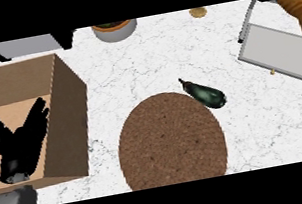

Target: Pick the croissant from the placemat and place it in the tiered shelf

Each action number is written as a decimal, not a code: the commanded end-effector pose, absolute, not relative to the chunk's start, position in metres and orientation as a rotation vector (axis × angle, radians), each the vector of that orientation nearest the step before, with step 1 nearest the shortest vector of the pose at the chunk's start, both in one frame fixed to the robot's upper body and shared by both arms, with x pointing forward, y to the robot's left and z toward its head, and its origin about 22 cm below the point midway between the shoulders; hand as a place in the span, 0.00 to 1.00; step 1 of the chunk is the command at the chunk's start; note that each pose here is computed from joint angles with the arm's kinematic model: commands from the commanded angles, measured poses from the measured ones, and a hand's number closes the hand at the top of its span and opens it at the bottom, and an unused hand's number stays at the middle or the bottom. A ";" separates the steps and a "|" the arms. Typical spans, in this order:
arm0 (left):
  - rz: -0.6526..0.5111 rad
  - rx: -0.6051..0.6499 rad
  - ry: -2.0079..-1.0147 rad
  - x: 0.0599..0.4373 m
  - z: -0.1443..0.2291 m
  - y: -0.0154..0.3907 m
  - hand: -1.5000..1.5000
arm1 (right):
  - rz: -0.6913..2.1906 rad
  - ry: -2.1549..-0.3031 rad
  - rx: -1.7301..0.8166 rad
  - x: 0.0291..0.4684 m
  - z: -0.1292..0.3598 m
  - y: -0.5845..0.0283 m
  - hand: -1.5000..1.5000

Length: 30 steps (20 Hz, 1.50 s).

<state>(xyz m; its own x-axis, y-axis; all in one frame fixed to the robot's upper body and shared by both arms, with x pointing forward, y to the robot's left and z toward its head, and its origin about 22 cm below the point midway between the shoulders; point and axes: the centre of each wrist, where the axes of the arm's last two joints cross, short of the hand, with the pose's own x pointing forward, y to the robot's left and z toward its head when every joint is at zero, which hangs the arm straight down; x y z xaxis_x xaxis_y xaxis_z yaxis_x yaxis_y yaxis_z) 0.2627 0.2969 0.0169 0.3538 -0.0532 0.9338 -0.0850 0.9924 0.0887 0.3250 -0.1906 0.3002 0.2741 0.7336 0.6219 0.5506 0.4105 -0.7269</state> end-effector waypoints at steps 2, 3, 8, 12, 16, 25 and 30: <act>0.068 0.093 -1.112 0.241 -0.021 0.278 0.50 | 0.065 -1.269 -1.289 0.327 0.351 -0.232 1.00; 0.052 0.085 -1.097 0.246 -0.020 0.296 0.50 | 0.050 -1.278 -1.290 0.325 0.358 -0.241 1.00; 0.040 0.077 -1.100 0.244 -0.009 0.303 0.50 | 0.033 -1.249 -1.316 0.334 0.390 -0.279 1.00; 0.035 0.109 -1.129 0.254 -0.007 0.298 0.50 | 0.074 -1.234 -1.306 0.346 0.398 -0.296 1.00; 0.042 0.084 -1.114 0.247 -0.015 0.295 0.50 | 0.128 -1.213 -1.259 0.357 0.376 -0.322 1.00; 0.024 0.077 -1.123 0.250 -0.004 0.291 0.50 | 0.185 -1.164 -1.329 0.387 0.347 -0.350 1.00; 0.022 0.091 -1.126 0.258 -0.014 0.284 0.50 | 0.197 -1.180 -1.340 0.398 0.333 -0.365 1.00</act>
